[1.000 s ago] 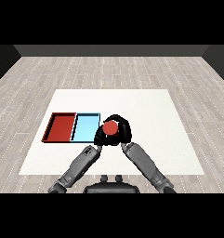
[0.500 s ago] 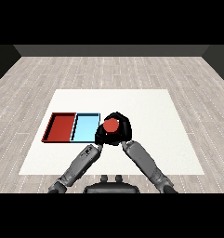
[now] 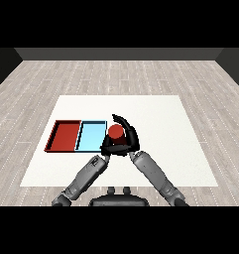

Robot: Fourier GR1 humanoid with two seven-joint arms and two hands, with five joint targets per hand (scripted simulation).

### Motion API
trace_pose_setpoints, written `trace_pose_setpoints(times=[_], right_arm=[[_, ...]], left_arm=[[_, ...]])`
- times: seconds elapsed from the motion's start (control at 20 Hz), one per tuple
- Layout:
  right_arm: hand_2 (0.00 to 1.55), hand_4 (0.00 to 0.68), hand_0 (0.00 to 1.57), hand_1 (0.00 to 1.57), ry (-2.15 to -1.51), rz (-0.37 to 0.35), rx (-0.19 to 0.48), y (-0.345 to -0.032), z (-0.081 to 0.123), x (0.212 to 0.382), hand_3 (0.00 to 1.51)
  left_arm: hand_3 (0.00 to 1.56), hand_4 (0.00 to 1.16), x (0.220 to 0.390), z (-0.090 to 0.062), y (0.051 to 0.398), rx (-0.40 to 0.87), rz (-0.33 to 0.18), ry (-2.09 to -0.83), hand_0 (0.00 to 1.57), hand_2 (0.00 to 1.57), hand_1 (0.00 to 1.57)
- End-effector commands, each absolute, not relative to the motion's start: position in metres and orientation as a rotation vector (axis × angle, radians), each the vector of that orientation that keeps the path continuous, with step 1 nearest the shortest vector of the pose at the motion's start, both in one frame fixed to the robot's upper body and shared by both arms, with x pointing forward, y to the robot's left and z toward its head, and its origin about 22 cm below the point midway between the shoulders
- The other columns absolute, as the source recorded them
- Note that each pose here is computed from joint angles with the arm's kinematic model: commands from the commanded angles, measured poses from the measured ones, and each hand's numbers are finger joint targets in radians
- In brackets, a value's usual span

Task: Pick the red can and put it in the red box

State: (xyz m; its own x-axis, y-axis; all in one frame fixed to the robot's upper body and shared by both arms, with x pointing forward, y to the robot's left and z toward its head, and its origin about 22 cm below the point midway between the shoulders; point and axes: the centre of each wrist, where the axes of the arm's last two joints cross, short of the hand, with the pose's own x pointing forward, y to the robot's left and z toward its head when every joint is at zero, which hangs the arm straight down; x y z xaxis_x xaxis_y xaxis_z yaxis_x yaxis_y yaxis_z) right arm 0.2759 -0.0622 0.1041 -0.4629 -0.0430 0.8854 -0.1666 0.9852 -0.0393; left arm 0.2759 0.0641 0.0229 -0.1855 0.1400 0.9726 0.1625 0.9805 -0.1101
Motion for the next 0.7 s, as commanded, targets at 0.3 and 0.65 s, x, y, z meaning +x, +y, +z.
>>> trace_pose_setpoints(times=[0.3, 0.65], right_arm=[[0.0, 0.0, 0.0, 0.0, -2.066, 0.05, 0.095, -0.078, 0.115, 0.276, 0.0], [0.0, 0.0, 0.0, 0.0, -2.085, 0.024, 0.092, -0.097, 0.11, 0.258, 0.0]], left_arm=[[1.49, 1.14, 0.289, 0.024, 0.078, -0.224, -0.019, -1.775, 1.57, 1.57, 1.57], [1.48, 1.14, 0.285, 0.027, 0.081, -0.203, -0.036, -1.782, 1.57, 1.57, 1.57]])
